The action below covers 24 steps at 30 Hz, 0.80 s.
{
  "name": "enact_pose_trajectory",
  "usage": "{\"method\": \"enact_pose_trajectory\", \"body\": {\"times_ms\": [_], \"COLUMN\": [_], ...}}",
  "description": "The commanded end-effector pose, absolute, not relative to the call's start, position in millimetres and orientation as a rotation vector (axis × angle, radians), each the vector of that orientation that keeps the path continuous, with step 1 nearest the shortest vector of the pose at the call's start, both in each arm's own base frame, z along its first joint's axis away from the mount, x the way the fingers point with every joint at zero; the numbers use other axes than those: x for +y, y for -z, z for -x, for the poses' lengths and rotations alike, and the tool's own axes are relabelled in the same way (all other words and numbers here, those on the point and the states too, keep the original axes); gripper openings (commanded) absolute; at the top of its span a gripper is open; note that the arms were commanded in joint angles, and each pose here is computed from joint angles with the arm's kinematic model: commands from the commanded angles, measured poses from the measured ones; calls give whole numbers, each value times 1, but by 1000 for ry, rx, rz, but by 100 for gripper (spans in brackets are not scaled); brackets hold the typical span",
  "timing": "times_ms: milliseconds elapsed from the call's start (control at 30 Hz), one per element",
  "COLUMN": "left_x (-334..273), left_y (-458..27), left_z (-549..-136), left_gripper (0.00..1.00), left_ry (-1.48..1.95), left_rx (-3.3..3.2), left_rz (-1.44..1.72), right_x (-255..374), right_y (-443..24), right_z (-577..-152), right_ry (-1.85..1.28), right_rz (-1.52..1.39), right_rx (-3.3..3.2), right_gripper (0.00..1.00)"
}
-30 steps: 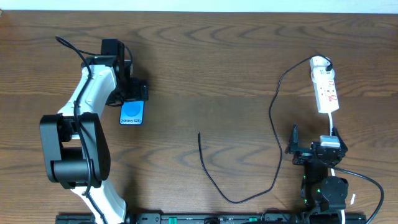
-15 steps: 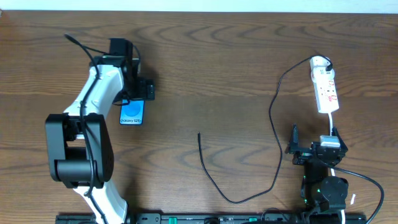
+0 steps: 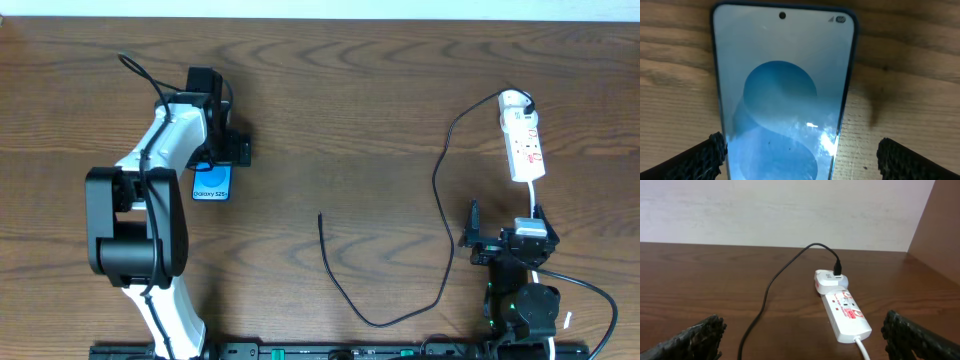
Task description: Plug charger to phone and switch on socket
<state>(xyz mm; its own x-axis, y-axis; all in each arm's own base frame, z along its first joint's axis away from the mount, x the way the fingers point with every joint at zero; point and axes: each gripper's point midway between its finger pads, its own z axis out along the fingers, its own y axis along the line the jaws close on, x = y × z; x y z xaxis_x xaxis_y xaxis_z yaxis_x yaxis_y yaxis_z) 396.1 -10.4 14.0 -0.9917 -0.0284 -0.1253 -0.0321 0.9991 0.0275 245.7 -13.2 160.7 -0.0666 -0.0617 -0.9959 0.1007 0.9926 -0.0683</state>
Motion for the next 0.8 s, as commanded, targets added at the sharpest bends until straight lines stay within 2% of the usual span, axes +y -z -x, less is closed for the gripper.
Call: {"method": "enact_pose_trajectory", "body": {"times_ms": [0,400,767], "left_x": [-4,17,8], "left_y": [-11,-11,-11], "left_z": [-395,-395,-394], "left_gripper": [98,98,98], "left_ry": [-75,-50,9], "left_rx": [3023,3021,3027], "left_rz": [73,165,113], "right_x": [-12,-12,-12], "right_y": [-161,-161,-161], "right_z": [-245,-245,-245], "right_ry": [122,122,122], "right_rz": [-38,-38,-38], "right_rx": [1630,1630,1630], "right_gripper": [99,99,99]}}
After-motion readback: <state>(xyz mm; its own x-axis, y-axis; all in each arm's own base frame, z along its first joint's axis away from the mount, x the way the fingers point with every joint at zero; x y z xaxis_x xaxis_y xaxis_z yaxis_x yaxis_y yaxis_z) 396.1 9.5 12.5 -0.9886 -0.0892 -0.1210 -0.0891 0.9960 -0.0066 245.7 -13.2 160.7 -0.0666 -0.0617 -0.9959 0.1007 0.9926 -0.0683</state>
